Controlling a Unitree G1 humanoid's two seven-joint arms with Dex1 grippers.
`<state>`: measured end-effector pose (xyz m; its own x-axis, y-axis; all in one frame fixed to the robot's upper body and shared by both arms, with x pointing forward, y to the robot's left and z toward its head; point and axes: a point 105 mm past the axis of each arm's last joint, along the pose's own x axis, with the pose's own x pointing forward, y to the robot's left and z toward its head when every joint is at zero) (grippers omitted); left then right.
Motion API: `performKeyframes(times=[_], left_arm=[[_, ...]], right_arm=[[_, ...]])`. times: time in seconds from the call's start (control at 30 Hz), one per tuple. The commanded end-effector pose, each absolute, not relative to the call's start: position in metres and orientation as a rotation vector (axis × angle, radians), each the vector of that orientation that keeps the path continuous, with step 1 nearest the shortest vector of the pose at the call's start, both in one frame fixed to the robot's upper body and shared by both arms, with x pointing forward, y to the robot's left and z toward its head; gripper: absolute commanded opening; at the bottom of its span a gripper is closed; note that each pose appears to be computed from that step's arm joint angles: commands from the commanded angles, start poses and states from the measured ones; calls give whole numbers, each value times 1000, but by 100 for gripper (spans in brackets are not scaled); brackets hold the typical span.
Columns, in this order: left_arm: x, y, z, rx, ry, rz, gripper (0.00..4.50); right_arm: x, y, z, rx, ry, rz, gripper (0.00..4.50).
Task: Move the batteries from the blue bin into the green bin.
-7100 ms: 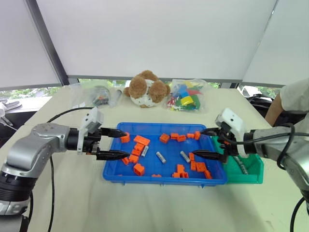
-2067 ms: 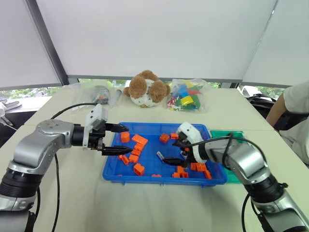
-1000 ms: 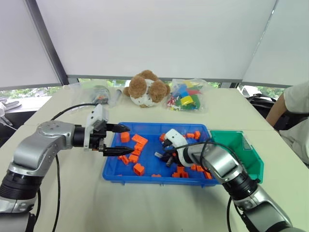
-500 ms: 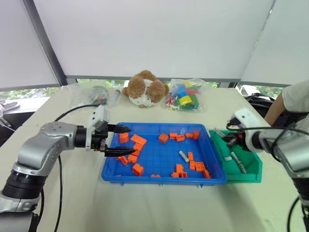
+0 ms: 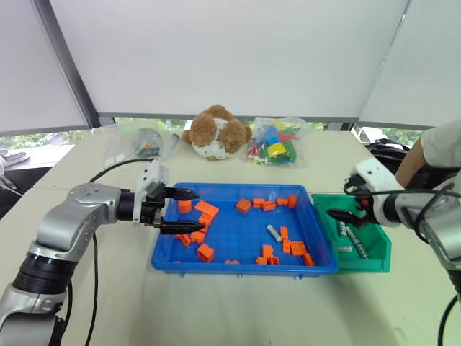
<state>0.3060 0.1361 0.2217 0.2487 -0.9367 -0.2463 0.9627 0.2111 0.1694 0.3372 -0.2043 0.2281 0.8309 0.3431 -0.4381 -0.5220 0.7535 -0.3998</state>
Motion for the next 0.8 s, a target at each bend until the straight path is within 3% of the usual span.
performKeyframes(times=[0.03,0.17,0.4,0.8], left_arm=[[305,135,236,356,42,-1323,450],[304,135,237,360,37,-1315,450],[303,136,238,355,35,-1299,450],[302,137,239,357,34,-1287,450]], right_arm=[[337,-161,222,-553,325,603,445],[341,-125,196,-565,362,679,445],[351,-118,156,-592,455,687,445],[359,-118,131,-499,540,706,445]])
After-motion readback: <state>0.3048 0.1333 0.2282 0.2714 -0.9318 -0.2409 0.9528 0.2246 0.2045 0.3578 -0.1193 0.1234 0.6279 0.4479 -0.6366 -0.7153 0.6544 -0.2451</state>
